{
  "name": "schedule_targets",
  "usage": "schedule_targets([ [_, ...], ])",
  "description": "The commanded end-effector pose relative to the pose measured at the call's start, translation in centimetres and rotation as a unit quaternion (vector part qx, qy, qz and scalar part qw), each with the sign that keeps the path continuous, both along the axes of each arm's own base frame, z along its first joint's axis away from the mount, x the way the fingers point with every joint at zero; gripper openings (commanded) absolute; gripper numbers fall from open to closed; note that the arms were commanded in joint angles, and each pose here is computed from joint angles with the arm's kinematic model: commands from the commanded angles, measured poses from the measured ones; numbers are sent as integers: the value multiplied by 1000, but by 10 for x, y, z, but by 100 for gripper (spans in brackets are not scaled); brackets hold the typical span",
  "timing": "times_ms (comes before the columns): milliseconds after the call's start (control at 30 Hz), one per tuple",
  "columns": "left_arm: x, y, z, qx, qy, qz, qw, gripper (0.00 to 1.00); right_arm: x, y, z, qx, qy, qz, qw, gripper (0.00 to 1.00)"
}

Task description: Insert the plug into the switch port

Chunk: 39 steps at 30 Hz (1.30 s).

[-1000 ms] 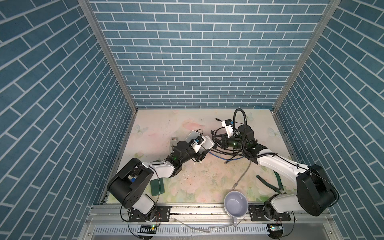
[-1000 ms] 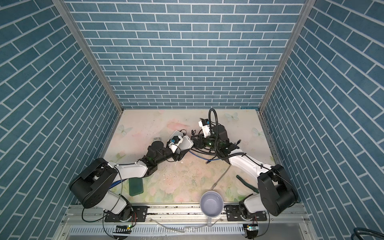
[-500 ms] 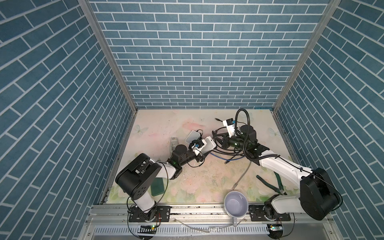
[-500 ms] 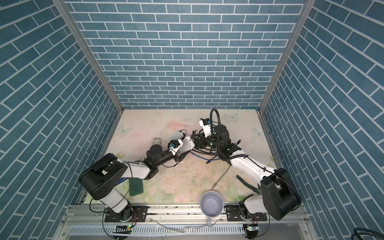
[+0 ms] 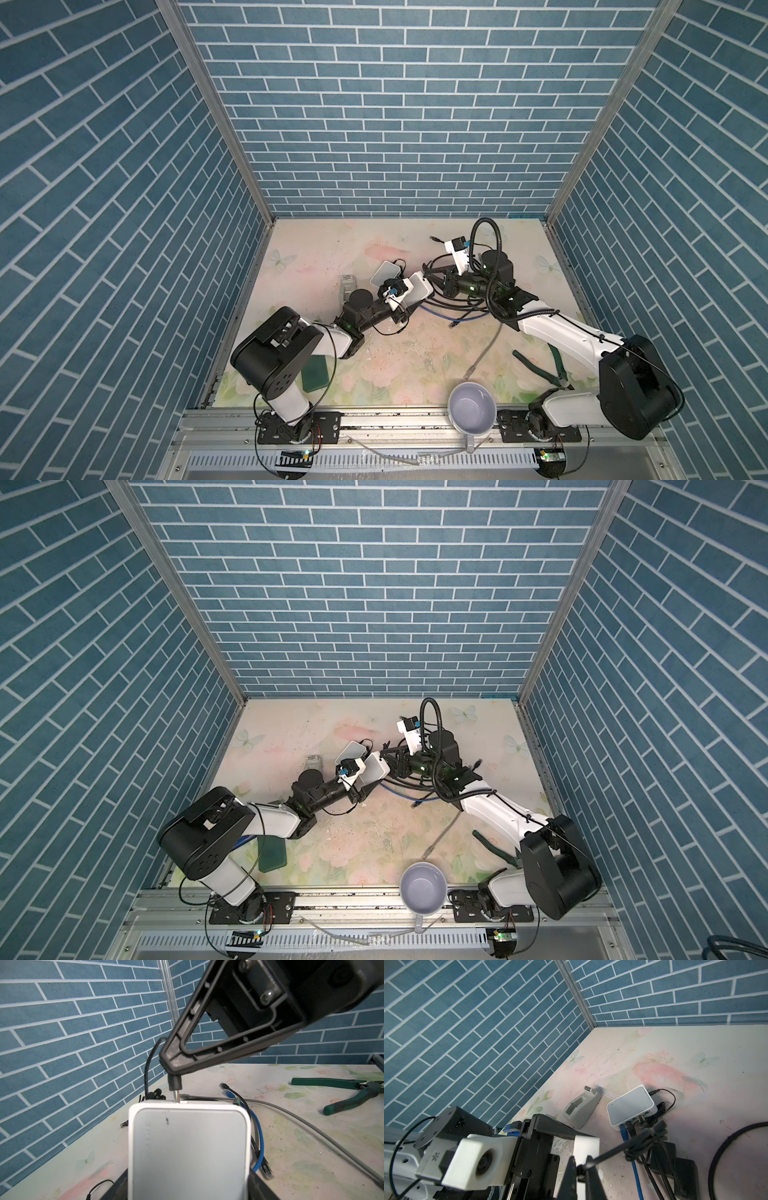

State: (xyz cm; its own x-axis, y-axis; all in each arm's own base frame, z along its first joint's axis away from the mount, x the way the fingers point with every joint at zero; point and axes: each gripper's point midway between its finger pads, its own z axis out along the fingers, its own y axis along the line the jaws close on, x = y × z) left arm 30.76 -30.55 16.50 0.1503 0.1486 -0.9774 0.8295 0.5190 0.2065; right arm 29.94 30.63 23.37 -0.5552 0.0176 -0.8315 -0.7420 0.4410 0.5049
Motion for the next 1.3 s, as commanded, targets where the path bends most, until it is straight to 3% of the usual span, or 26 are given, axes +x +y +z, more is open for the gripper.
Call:
schedule_targets([
  [0, 0, -4, 14, -17, -26, -7, 999, 38, -6, 3, -12, -3, 7, 14, 1000, 0],
  [267, 0, -2, 19, -23, -32, -4, 999, 38, -3, -4, -31, -26, 19, -9, 999, 0],
  [700, 1, -2, 24, -34, -34, -2, 999, 37, -15, -2, -39, -38, 26, 18, 999, 0],
  [1000, 1, -5, 74, -103, -72, -14, 992, 36, -19, 11, -61, -64, 49, 25, 996, 0],
  [1267, -5, -14, 117, -118, -110, -48, 986, 36, -23, 18, -81, -90, 82, 32, 992, 0],
])
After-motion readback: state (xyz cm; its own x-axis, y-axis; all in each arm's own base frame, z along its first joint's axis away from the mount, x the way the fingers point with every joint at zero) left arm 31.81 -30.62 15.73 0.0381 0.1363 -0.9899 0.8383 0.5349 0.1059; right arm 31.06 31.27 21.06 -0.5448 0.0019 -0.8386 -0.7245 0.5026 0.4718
